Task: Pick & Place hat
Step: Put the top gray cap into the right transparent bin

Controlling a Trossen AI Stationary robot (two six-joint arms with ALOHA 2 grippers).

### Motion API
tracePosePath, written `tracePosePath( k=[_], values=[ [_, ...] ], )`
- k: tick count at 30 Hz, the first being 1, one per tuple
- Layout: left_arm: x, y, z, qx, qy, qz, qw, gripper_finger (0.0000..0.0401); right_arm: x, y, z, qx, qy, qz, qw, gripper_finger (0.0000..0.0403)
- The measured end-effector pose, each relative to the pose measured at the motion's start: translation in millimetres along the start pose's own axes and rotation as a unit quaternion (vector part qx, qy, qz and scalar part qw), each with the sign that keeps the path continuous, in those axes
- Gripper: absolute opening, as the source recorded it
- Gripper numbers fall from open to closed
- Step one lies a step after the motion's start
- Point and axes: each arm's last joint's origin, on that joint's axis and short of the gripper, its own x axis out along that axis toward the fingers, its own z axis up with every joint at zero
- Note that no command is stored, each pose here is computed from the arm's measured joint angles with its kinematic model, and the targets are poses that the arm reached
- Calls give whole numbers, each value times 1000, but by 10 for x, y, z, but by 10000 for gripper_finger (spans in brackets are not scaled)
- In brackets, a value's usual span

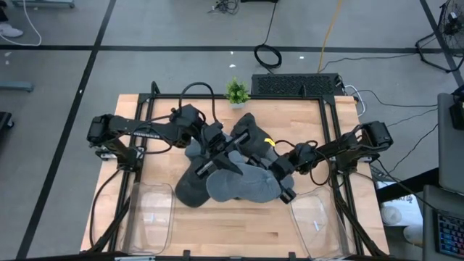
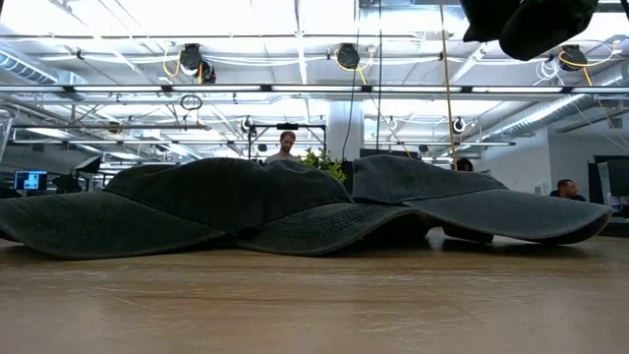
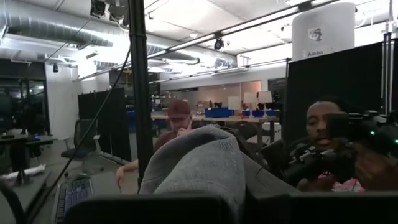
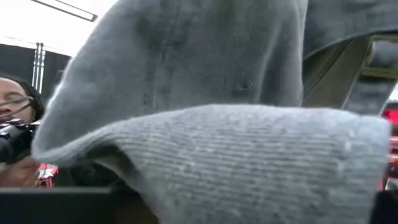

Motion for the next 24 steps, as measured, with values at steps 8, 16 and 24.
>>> tracePosePath(
  k=[8,16,24],
  values=[
    [-56,55,-22,-69,16,-1,998,3,-3,41,11,58,34,62,996,14],
    [-191,90,15,-156,57,-15,986,51,-16,230,209,200,143,-13,969,2],
    [-526,-77,314,-148,125,51,980,75,-261,836,649,197,242,-186,932,1]
  ],
)
